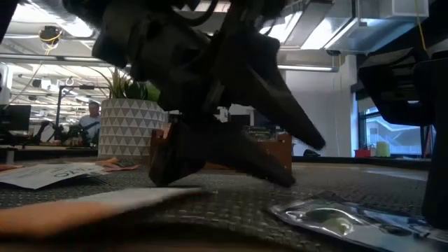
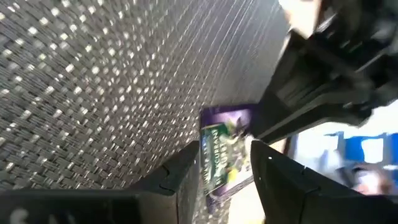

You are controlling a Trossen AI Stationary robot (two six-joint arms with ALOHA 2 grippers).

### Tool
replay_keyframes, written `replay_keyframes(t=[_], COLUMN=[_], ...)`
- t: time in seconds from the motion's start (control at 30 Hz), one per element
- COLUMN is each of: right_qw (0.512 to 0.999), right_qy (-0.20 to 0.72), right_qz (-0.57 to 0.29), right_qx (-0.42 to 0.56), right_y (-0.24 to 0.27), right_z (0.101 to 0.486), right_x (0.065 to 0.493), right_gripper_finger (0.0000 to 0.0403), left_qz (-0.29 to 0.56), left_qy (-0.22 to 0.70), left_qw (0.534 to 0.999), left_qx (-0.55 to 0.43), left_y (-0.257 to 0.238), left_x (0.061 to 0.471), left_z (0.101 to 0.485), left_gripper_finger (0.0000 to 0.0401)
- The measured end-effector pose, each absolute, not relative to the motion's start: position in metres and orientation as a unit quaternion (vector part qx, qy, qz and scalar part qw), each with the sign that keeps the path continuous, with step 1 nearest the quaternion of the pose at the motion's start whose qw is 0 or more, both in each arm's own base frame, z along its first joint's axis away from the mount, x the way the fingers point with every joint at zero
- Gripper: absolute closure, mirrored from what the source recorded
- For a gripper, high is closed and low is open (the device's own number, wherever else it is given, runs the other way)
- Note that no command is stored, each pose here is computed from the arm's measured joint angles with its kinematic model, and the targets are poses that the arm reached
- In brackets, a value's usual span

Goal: Pick & Place Tea
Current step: Put the right black tea bag into the right slot of the wooden organizer

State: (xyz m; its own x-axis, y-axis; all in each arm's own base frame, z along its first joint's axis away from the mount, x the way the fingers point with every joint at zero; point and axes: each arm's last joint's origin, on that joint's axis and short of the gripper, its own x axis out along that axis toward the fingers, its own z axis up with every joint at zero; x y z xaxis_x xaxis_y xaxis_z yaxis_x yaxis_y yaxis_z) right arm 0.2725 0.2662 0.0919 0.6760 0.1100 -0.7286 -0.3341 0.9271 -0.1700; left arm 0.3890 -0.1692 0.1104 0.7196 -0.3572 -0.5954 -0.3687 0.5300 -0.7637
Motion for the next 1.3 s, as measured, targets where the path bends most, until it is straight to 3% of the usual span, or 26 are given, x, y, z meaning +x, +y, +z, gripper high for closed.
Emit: replay_keyframes(t=[0.23, 0.57, 1.3], right_qw=[0.905, 0.908, 0.92], right_qy=[0.382, 0.376, 0.36], right_qz=[0.12, 0.11, 0.063], right_qx=[-0.145, -0.146, -0.145], right_y=[0.266, 0.265, 0.253], right_z=[0.092, 0.092, 0.093], right_x=[0.273, 0.273, 0.285], right_gripper_finger=[0.0264, 0.0264, 0.0264], left_qz=[0.044, 0.048, 0.04], left_qy=[0.441, 0.442, 0.444], left_qw=[0.799, 0.784, 0.784], left_qx=[-0.405, -0.434, -0.432], left_y=[-0.175, -0.178, -0.178], left_x=[0.397, 0.4, 0.4], left_z=[0.124, 0.116, 0.115], left_gripper_finger=[0.0282, 0.0306, 0.031])
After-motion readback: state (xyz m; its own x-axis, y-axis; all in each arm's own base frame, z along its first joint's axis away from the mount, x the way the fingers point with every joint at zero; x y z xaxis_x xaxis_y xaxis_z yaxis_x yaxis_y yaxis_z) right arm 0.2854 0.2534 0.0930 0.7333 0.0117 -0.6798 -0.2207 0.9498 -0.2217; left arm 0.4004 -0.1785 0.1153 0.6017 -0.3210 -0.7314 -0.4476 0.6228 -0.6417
